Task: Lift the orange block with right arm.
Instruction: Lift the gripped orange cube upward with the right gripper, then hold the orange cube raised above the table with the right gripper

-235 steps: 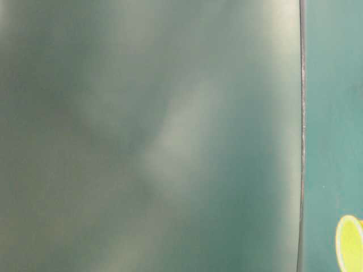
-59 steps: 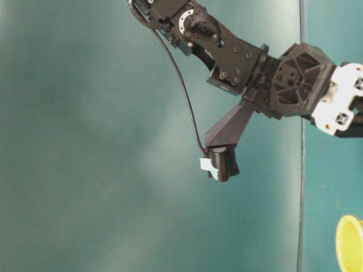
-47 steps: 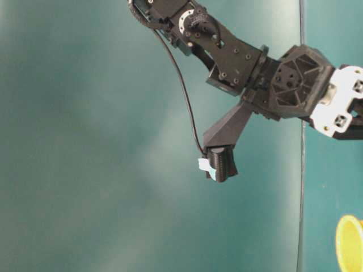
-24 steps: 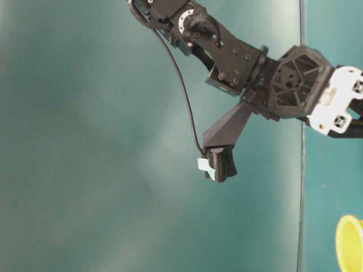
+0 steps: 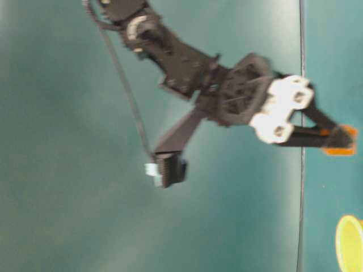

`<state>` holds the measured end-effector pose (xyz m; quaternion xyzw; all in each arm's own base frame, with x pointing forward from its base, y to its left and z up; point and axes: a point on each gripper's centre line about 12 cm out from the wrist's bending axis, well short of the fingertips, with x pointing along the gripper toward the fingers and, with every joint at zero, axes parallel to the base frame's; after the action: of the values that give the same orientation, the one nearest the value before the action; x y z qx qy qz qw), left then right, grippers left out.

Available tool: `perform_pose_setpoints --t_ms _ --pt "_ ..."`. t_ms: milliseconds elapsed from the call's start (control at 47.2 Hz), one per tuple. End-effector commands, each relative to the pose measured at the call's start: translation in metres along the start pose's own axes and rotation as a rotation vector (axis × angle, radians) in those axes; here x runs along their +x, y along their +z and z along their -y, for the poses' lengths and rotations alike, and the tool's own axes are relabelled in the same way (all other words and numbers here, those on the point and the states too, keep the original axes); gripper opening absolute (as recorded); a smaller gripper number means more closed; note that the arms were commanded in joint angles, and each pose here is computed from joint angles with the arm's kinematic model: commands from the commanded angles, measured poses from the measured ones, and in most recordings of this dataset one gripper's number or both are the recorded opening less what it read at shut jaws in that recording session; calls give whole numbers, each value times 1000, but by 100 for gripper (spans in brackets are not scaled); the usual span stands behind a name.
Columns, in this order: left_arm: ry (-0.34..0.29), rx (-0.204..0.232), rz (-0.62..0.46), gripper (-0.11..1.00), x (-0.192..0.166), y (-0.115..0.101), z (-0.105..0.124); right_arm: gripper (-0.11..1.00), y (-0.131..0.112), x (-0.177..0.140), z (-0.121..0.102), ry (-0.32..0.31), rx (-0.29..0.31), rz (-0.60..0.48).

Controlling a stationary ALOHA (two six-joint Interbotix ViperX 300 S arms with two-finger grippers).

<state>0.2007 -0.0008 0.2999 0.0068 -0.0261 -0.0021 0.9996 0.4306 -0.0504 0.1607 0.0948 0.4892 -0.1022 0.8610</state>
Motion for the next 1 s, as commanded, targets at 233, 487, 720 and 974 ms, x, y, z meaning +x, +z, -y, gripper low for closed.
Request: perform_pose_setpoints --t_ms 233,487,720,974 --pt "1 5 26 0 3 11 0 40 42 -55 -5 3 8 52" --pt "1 5 25 0 3 11 0 40 49 -76 -6 -2 9 39" --pt "1 5 25 0 3 11 0 40 53 -90 -6 -2 10 52" --pt "1 5 26 0 3 11 0 40 53 -91 -6 0 11 55"
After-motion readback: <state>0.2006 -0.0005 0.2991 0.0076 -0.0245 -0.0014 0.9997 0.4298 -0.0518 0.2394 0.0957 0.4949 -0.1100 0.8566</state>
